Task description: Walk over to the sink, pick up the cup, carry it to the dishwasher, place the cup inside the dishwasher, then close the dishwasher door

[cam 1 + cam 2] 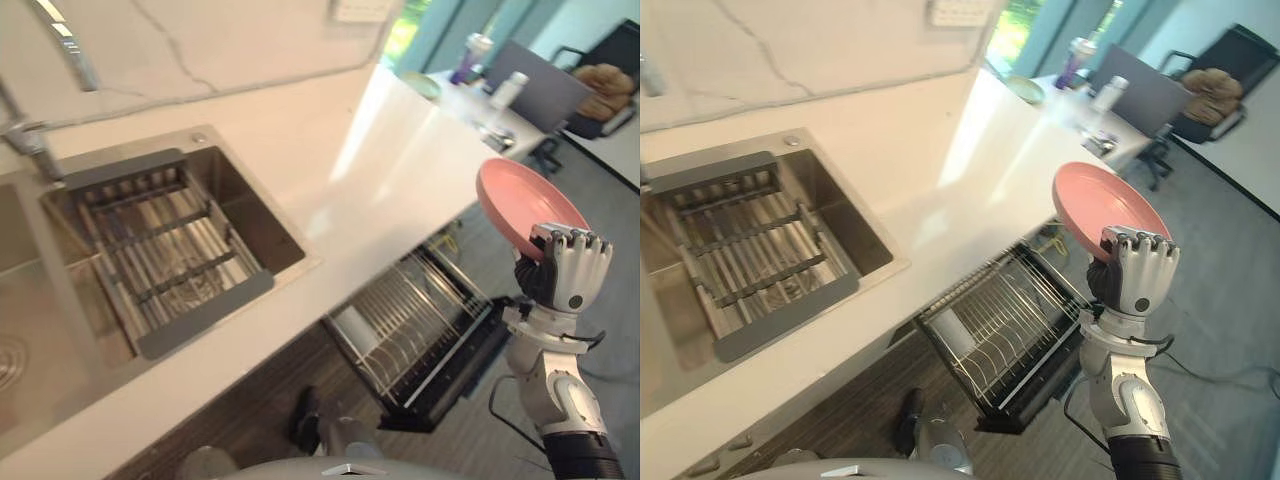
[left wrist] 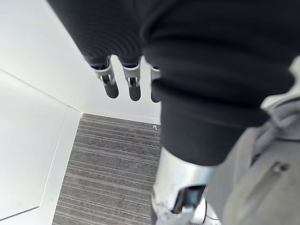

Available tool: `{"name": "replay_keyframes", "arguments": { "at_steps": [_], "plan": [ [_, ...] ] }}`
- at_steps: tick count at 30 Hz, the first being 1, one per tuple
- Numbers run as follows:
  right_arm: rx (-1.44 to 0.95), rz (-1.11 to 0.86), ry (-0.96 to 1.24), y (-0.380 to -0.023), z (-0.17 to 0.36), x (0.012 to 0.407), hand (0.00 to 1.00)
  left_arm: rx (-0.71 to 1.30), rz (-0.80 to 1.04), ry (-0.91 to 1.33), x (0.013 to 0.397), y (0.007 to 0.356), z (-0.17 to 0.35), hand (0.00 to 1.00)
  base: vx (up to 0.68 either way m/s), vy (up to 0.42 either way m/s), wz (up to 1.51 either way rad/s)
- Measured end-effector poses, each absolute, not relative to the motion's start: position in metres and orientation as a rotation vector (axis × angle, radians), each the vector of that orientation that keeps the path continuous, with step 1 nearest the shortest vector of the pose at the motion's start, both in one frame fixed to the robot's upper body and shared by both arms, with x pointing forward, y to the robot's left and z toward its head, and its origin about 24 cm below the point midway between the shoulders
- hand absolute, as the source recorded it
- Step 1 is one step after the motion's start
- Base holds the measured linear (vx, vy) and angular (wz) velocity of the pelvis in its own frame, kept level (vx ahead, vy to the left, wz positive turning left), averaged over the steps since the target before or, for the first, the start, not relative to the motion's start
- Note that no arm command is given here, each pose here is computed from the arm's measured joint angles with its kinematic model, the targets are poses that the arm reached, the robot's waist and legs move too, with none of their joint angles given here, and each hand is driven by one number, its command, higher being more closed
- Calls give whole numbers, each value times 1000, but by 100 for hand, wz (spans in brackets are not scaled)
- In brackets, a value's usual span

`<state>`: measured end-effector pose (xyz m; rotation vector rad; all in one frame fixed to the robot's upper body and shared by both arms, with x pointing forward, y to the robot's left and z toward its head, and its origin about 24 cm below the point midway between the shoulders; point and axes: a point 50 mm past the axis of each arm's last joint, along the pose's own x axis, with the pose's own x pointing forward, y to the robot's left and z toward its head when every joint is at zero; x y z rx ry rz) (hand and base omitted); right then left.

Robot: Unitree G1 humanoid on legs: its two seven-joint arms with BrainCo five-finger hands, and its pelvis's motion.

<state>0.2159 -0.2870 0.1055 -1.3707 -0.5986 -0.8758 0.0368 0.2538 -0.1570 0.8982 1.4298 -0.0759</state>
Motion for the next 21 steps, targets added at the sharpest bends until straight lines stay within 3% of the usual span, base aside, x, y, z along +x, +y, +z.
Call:
{"name": "replay_keyframes", "arguments": {
  "at_steps": [10,16,21],
  "plan": [
    [-1268,-964,-384,-298,70,213,100,764,0,1408,53,239,-160,0,33,-109,-17],
    [-1267,-975,-305,-301,57,198,100,749,9,1397,53,228,-162,0,-96,81,7],
    [-1195,-915,-232,-284,36,194,100,736,22,1404,55,221,-162,0,-45,118,13]
  ]
}}
